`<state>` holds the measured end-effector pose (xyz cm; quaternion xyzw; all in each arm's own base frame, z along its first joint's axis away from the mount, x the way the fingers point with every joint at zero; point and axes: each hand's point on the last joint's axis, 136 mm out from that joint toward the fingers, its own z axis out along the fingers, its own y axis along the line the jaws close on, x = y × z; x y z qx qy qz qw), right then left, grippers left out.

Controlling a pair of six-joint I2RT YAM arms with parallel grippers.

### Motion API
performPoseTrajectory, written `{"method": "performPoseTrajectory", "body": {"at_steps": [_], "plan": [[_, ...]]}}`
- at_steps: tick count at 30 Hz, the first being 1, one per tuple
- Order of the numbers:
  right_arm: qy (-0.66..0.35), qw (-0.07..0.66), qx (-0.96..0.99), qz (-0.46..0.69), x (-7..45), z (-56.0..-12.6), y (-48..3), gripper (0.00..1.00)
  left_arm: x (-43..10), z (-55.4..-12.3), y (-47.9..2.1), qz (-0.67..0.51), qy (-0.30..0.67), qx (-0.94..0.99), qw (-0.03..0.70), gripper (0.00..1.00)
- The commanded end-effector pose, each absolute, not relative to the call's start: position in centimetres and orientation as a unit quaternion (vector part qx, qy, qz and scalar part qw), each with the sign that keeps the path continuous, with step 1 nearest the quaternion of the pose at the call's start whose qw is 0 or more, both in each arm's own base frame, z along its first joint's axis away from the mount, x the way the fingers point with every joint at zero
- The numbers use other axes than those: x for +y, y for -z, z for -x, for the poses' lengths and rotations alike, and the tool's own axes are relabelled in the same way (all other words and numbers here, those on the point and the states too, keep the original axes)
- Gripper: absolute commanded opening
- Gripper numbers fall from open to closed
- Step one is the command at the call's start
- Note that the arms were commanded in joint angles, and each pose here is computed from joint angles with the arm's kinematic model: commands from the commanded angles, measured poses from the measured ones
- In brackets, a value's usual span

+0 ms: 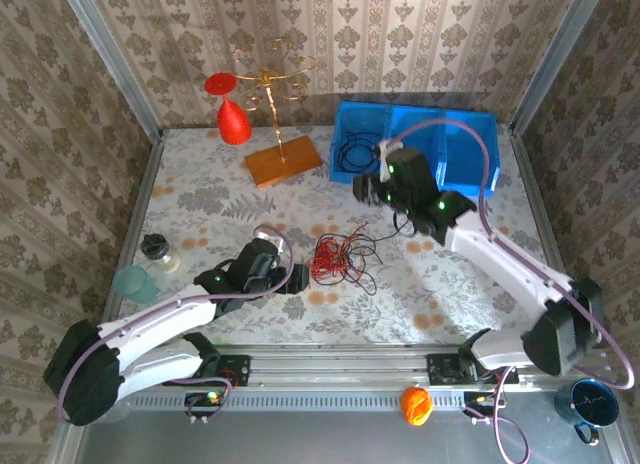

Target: Untangle the cables

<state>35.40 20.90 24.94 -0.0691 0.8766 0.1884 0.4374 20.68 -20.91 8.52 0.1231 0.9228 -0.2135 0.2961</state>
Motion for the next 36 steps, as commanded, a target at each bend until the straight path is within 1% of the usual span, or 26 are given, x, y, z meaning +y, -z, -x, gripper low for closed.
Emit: {"method": "performPoseTrajectory", "body": {"at_steps": [1, 3, 6, 7, 9, 11, 13, 16, 19, 21, 25, 27, 33, 36], "plan": [[-0.229, 0.353, 0.902, 0.094, 21.6, -30.4, -19.3, 0.44, -22.5, -21.4, -9.9, -0.136, 0.239, 0.915, 0.296, 0.87], [-0.246, 0.330, 0.906, 0.096, 21.7, -28.1, -17.2, 0.42, -23.3, -21.7, -9.7, -0.145, 0.247, 0.913, 0.288, 0.79], [-0.238, 0.324, 0.911, 0.089, 20.8, -26.9, -15.2, 0.41, -24.3, -22.2, -9.2, -0.152, 0.256, 0.915, 0.273, 0.64], [-0.233, 0.322, 0.914, 0.085, 20.6, -26.8, -14.6, 0.41, -24.6, -22.4, -8.9, -0.155, 0.257, 0.916, 0.266, 0.60], [-0.229, 0.313, 0.917, 0.091, 20.8, -26.8, -13.2, 0.40, -25.2, -22.7, -8.3, -0.161, 0.258, 0.918, 0.256, 0.59], [-0.217, 0.299, 0.925, 0.092, 20.8, -27.1, -12.0, 0.39, -25.4, -23.1, -7.6, -0.162, 0.249, 0.922, 0.247, 0.64], [-0.213, 0.291, 0.928, 0.092, 21.1, -27.6, -11.0, 0.38, -25.4, -23.3, -7.0, -0.163, 0.242, 0.926, 0.241, 0.66], [-0.223, 0.289, 0.926, 0.093, 21.9, -28.6, -10.2, 0.38, -25.3, -23.5, -6.1, -0.162, 0.237, 0.928, 0.236, 0.66], [-0.205, 0.280, 0.934, 0.078, 21.9, -29.8, -8.9, 0.38, -25.2, -23.7, -5.3, -0.161, 0.231, 0.932, 0.228, 0.62], [-0.210, 0.272, 0.936, 0.076, 22.3, -30.3, -8.0, 0.36, -25.1, -23.7, -5.0, -0.161, 0.229, 0.934, 0.220, 0.56], [-0.209, 0.256, 0.940, 0.078, 22.8, -30.7, -6.8, 0.28, -25.0, -23.6, -5.1, -0.160, 0.230, 0.934, 0.223, 0.53], [-0.207, 0.255, 0.941, 0.079, 22.8, -30.6, -6.4, 0.25, -24.9, -23.5, -4.9, -0.160, 0.227, 0.934, 0.222, 0.48], [-0.212, 0.250, 0.941, 0.080, 22.8, -30.3, -5.8, 0.16, -24.6, -23.2, -4.6, -0.159, 0.226, 0.936, 0.217, 0.38], [-0.212, 0.252, 0.941, 0.079, 22.8, -30.4, -5.8, 0.13, -24.6, -23.2, -5.0, -0.159, 0.228, 0.935, 0.220, 0.36]]}}
